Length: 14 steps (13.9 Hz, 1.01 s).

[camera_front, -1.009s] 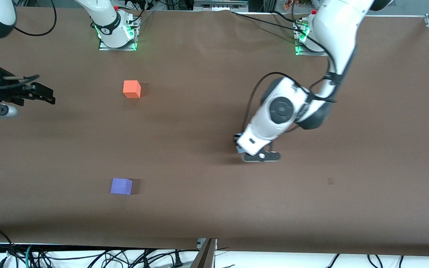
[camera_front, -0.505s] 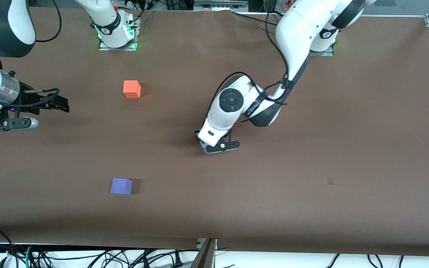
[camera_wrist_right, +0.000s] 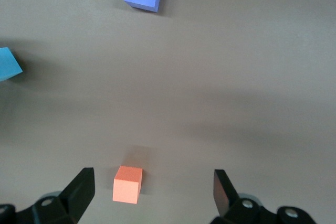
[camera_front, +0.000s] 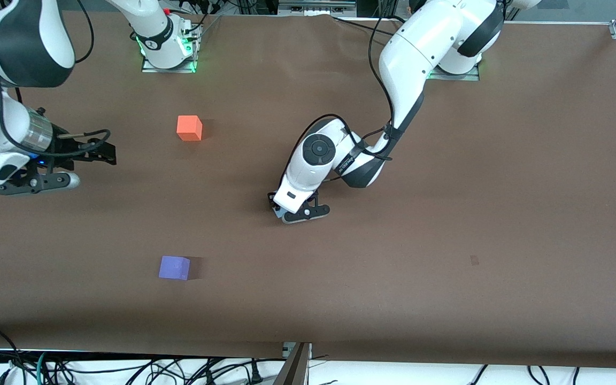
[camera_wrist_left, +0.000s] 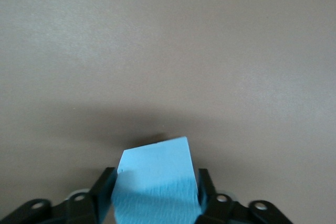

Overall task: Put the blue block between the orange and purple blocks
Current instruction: 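Carry the cube to mid-table with the left gripper while the right gripper approaches, then withdraw the left gripper while the right gripper grasps the blue cube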

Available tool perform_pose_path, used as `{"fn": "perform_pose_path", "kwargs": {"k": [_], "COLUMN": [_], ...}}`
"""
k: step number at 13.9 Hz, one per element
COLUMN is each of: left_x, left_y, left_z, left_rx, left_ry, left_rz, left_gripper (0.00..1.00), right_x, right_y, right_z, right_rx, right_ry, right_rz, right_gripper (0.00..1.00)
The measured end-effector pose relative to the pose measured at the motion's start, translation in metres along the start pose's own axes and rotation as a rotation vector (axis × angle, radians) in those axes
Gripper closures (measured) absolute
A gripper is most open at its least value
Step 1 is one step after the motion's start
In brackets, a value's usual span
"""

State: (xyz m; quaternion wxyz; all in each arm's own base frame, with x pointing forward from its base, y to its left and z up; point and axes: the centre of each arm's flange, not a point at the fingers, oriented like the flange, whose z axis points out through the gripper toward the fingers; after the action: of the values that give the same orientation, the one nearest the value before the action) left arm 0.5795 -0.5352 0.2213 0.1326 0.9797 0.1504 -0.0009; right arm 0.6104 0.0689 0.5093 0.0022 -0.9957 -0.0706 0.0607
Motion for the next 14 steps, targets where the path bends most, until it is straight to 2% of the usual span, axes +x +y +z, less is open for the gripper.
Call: {"fn": "perform_pose_path", "kwargs": {"k": [2,3,6,9,12,14], "left_x": [0.01,0.021,0.064,0.095,0.128,0.153], "left_y": [0.0,-0.002,-0.025,-0.06,-0.107,-0.155], "left_z": [-0.029,-0.051,-0.134,-0.22,-0.304,-0.356], "left_rx": [0.044,0.055,0.088,0.139,0.152,0.167], "left_ry": [-0.013,-0.01,-0.001,-0.008,0.016,0.018], "left_rz": [-0.017,-0.031,-0.093,-0.159,-0.242,-0.231], "left_gripper": [0.03,0.0,0.0,0.0,0.0,0.0], "right_x": [0.013,0.022,0.042,0.053,0.059,0.064], "right_y": [-0.006,-0.013,-0.056,-0.11,-0.15,-0.178], "right_z": [0.014,0.024,0.053,0.072,0.094,0.114], "right_rx": [0.035,0.059,0.077,0.08,0.087,0.094], "right_ry": [0.022,0.032,0.049,0.08,0.09,0.102], "right_rz": [0.022,0.041,0.125,0.263,0.415,0.505], "right_gripper": [0.0,0.0,0.0,0.0,0.0,0.0]}}
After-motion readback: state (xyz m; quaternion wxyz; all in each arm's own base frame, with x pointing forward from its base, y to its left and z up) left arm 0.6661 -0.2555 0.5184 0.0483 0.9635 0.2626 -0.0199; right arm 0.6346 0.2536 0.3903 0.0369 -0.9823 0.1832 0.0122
